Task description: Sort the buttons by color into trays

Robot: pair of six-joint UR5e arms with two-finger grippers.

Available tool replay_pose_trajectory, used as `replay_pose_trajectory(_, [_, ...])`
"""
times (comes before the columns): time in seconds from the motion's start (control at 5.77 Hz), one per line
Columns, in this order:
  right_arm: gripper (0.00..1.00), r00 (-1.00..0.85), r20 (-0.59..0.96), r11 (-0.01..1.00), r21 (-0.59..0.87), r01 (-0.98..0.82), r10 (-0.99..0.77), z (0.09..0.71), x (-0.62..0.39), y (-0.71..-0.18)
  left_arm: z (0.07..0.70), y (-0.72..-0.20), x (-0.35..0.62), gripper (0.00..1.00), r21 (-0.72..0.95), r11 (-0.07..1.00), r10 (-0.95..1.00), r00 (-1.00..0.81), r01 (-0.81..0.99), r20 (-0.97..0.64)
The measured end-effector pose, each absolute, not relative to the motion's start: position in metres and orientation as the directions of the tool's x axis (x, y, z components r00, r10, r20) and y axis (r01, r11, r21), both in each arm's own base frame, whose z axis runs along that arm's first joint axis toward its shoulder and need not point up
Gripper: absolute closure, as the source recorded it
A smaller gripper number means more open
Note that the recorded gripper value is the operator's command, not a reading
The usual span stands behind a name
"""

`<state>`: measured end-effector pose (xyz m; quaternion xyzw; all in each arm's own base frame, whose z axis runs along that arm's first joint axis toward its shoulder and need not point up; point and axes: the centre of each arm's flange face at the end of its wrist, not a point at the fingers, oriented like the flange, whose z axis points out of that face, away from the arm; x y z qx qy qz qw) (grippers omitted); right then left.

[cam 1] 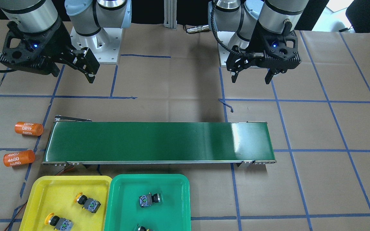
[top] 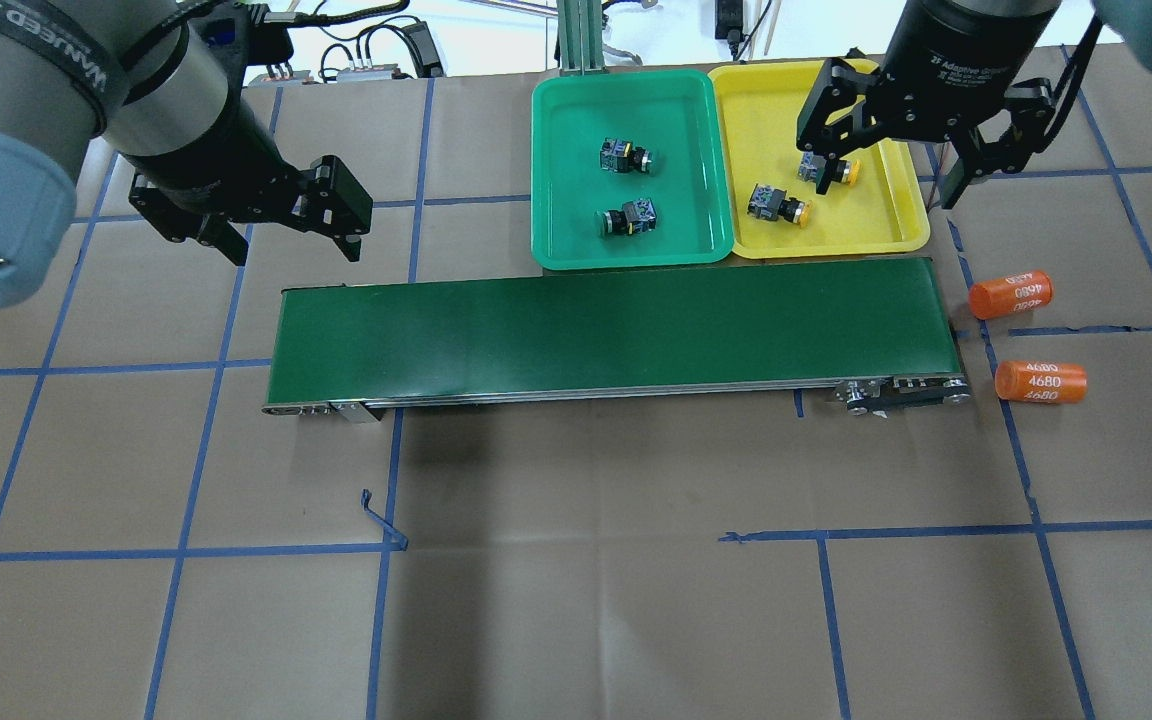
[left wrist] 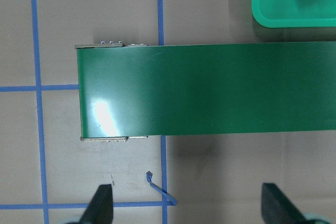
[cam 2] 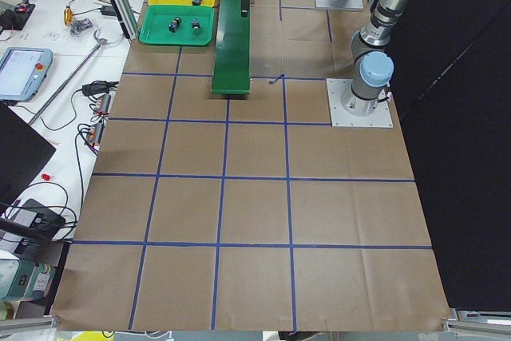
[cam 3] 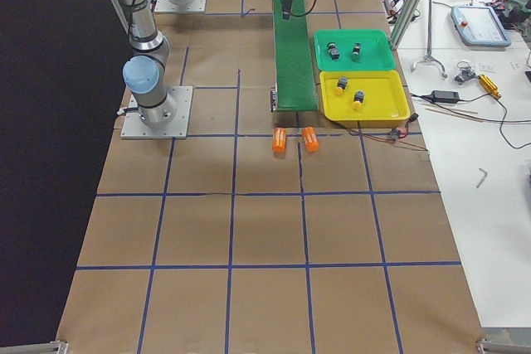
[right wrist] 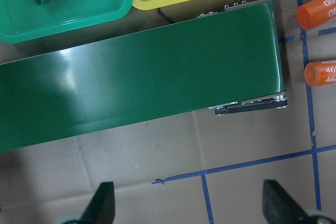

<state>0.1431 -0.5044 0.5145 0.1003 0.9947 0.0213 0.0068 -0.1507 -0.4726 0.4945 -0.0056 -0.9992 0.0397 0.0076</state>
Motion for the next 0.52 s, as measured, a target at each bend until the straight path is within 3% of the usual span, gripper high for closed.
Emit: replay_pose_trajectory(0.52, [0.0,-0.981,-0.013,0.981,0.01,0.194,0.194,0.5063,0.1402,-0.514,0.4941,-0.4731,-0.1504,0.01,-0.076,0.997,0.002,-1.0,0.0,0.02])
